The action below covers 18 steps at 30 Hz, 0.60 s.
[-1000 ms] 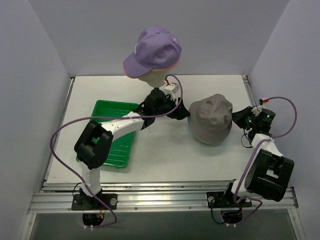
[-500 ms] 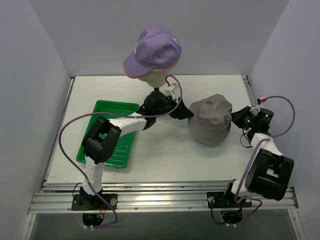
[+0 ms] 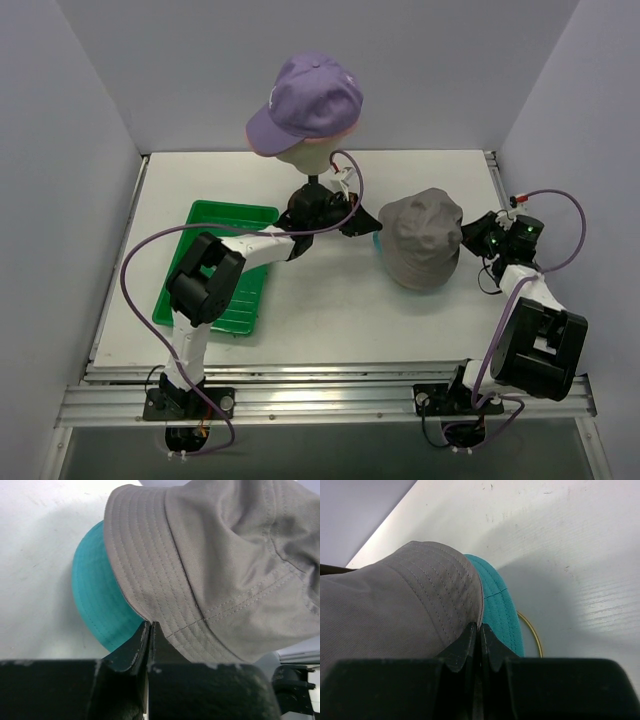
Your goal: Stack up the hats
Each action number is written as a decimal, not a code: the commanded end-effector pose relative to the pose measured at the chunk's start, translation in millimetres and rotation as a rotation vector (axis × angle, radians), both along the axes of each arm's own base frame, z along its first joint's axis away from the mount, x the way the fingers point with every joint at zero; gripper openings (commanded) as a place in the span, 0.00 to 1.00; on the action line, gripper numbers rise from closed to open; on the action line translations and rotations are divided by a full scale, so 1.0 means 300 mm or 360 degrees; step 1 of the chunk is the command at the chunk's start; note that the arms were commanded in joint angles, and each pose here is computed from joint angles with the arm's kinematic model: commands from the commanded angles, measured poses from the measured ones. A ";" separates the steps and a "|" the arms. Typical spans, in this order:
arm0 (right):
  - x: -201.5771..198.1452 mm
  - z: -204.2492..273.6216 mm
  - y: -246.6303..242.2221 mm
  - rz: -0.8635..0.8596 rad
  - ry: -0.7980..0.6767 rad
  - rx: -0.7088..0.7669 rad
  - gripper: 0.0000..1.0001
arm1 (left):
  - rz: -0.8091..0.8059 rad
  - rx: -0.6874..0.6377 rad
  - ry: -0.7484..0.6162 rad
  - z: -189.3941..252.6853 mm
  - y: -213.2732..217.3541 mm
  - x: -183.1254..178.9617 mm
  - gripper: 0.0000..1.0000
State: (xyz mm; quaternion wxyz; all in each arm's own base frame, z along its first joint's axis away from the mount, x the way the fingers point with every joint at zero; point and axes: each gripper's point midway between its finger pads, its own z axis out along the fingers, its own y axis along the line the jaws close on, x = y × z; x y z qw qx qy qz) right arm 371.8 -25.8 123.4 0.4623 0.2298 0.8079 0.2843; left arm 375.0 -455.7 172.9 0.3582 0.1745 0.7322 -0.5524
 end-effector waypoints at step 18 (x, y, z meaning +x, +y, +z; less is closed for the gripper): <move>0.029 -0.061 -0.042 -0.0111 0.0052 0.0033 0.00 | 0.0216 0.0228 0.0015 -0.143 0.075 0.023 0.03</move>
